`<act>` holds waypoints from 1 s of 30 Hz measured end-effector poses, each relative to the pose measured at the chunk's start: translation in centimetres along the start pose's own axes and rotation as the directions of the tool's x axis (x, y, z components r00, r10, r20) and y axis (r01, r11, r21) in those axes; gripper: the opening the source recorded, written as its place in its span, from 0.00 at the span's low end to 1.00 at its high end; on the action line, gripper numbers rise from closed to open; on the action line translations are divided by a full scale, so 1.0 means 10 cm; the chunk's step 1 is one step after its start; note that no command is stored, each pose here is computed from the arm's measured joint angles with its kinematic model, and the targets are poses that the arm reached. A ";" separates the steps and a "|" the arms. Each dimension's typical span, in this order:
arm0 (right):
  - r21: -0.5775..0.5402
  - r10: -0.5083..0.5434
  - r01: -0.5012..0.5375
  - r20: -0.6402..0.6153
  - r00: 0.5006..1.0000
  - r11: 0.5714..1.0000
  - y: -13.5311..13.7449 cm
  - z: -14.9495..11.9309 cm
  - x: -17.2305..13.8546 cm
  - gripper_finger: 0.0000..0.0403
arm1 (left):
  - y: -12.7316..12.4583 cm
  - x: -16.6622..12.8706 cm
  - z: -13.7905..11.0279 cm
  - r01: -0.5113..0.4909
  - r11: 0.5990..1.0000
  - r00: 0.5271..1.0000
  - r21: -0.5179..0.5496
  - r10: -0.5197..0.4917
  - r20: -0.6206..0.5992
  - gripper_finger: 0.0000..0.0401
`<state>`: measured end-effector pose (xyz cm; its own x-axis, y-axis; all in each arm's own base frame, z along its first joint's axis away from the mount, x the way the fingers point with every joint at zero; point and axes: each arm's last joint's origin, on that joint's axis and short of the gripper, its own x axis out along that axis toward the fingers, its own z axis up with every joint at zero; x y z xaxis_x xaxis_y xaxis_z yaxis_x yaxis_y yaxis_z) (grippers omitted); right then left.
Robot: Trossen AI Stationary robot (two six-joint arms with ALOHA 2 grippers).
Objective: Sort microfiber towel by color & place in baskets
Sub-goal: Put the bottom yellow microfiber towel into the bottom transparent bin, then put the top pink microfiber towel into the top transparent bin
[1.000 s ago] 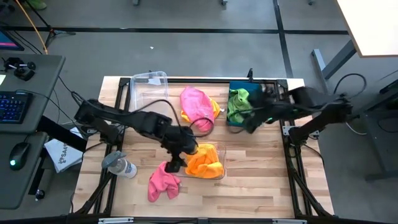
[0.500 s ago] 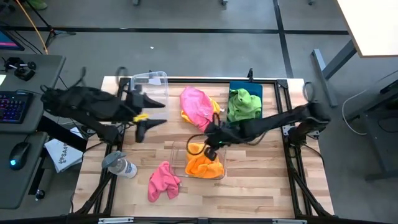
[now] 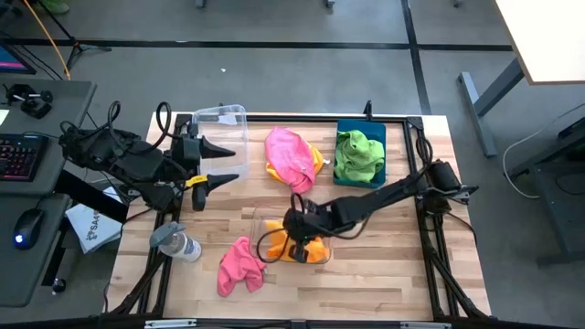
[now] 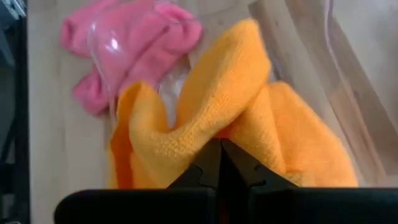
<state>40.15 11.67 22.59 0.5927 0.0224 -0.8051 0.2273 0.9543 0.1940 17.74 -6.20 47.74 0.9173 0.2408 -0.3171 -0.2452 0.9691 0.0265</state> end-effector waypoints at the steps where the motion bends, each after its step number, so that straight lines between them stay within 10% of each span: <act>1: -0.004 -0.004 0.004 -0.004 1.000 1.000 0.01 -0.02 0.00 0.00 | 0.00 0.00 0.00 -0.005 1.000 1.000 0.000 0.005 0.001 0.60; 14: 0.048 0.029 -0.018 -0.234 0.972 0.999 -0.06 -0.36 0.58 0.00 | 0.01 0.00 0.04 -0.044 0.999 0.998 -0.013 0.045 0.046 0.60; 24: 0.046 0.167 -0.163 -0.107 0.980 0.986 -0.03 0.06 -0.14 0.03 | 0.04 -0.04 0.09 -0.068 0.997 0.994 0.033 0.065 0.088 0.60; 30: 0.024 0.157 -0.156 -0.056 0.986 0.987 -0.10 0.31 -0.51 0.26 | 0.13 -0.16 0.10 -0.067 0.997 0.992 0.044 0.062 0.113 0.60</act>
<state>39.26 9.65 28.25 0.5771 0.1889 -0.7945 0.1505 0.9316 0.3308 16.30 -5.26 49.24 0.9300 0.3048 -0.2053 -0.2923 0.9521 0.0895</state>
